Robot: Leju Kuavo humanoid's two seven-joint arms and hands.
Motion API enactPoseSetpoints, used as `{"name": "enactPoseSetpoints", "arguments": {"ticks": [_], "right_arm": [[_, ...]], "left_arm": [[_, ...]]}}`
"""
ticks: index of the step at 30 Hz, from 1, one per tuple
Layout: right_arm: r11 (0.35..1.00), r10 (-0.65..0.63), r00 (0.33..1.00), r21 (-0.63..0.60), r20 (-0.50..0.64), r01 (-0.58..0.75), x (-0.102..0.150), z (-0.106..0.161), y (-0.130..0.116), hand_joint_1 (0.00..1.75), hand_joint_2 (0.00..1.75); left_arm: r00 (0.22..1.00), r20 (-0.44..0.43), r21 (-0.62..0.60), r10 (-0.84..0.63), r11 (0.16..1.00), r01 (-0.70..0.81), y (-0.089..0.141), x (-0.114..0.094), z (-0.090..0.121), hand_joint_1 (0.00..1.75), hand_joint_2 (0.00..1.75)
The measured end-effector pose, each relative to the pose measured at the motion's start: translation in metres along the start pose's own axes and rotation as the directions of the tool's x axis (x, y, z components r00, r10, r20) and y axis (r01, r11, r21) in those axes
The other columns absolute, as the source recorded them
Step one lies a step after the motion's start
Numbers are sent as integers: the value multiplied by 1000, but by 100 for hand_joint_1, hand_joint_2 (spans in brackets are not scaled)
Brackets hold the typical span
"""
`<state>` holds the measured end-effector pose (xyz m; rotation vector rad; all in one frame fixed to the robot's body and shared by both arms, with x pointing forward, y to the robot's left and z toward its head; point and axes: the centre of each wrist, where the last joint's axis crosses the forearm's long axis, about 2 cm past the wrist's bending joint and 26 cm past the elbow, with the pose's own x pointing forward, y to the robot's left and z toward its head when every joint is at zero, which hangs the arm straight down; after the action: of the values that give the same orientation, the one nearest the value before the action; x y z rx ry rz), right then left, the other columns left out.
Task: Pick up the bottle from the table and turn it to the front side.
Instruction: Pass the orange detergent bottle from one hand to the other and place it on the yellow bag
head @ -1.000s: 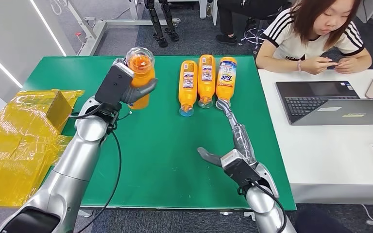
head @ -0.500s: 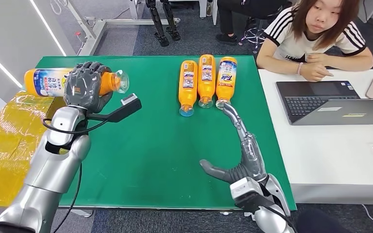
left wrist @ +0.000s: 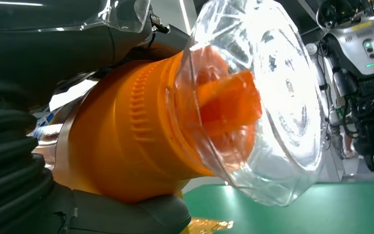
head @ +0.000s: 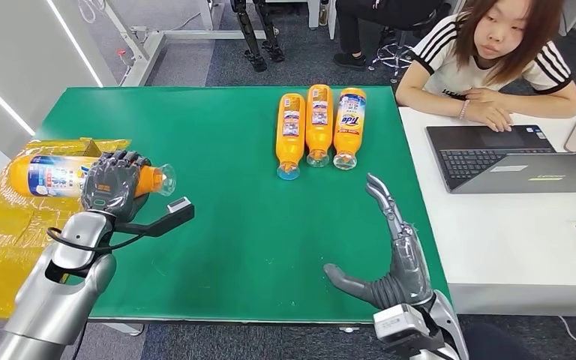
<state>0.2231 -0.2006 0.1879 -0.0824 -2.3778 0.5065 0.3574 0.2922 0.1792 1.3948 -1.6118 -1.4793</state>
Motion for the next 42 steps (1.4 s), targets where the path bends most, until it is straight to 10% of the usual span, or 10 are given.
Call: {"name": "enactPoseSetpoints", "arguments": {"ticks": [40, 42], "right_arm": [[998, 67, 997, -9, -25, -67, 18, 15, -7, 0, 175], [998, 68, 997, -10, -24, -68, 18, 15, -7, 0, 175]], "left_arm": [[988, -153, -326, 30, 942, -79, -99, 6, 10, 172, 175], [987, -157, -328, 29, 941, -80, -100, 5, 9, 110, 175]]}}
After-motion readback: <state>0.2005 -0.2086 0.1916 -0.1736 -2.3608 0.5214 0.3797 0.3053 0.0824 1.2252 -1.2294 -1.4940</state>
